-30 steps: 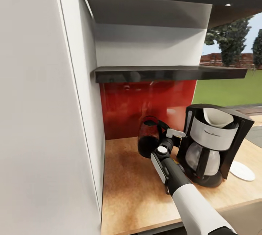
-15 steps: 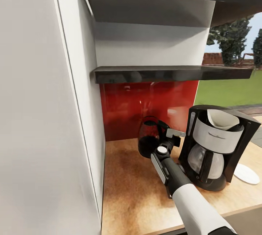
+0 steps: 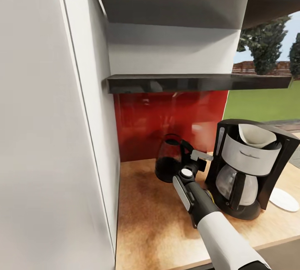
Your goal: Set up a coffee station on the kitchen countertop: keep the coffee maker on the countertop, move the bottle of coffee from the kitchen shelf to the counter next to the coffee maker, place a paper coffee filter on top of the coffee maker, put the saucer next to the coffee maker with the coffee cup on the saucer, and place the electric kettle next to the coffee maker.
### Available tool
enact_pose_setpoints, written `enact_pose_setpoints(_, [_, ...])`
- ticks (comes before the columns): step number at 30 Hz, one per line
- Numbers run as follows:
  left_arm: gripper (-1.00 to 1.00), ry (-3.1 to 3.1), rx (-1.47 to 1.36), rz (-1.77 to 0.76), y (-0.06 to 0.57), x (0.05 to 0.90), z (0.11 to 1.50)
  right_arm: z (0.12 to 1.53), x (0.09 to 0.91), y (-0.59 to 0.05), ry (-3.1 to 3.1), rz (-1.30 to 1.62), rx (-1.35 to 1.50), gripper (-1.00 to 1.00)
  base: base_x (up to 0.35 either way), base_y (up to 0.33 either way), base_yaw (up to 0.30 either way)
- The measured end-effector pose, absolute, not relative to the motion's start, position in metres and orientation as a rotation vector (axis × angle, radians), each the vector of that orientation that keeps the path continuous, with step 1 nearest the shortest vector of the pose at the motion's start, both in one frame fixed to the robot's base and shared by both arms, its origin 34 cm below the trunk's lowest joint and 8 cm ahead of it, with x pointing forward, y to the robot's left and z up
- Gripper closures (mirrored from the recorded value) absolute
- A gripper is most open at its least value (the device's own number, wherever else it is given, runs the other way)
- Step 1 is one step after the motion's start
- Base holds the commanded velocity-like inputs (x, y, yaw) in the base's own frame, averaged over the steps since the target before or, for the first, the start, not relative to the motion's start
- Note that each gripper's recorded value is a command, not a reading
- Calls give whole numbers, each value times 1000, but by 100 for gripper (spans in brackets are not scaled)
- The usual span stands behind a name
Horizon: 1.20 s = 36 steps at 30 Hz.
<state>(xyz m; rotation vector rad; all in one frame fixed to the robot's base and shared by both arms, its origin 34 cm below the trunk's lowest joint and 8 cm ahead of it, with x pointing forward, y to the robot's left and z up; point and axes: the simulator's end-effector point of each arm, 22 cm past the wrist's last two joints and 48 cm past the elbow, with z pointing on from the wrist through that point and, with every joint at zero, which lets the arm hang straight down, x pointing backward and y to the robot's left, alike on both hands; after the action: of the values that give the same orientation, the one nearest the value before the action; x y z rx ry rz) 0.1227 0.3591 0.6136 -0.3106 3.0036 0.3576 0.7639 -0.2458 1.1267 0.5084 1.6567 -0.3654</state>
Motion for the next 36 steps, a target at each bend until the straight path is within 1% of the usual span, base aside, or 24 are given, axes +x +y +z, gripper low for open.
enact_pose_setpoints(6, [-100,3004,-311,358,359,123,613,1126,764,-245,1656,-366,508,100,0,0,-148])
enact_pose_setpoints(36, [-100,3025,-308,365,360,122,594,1093,775,-245,1677,-371,505,100,0,0,-2])
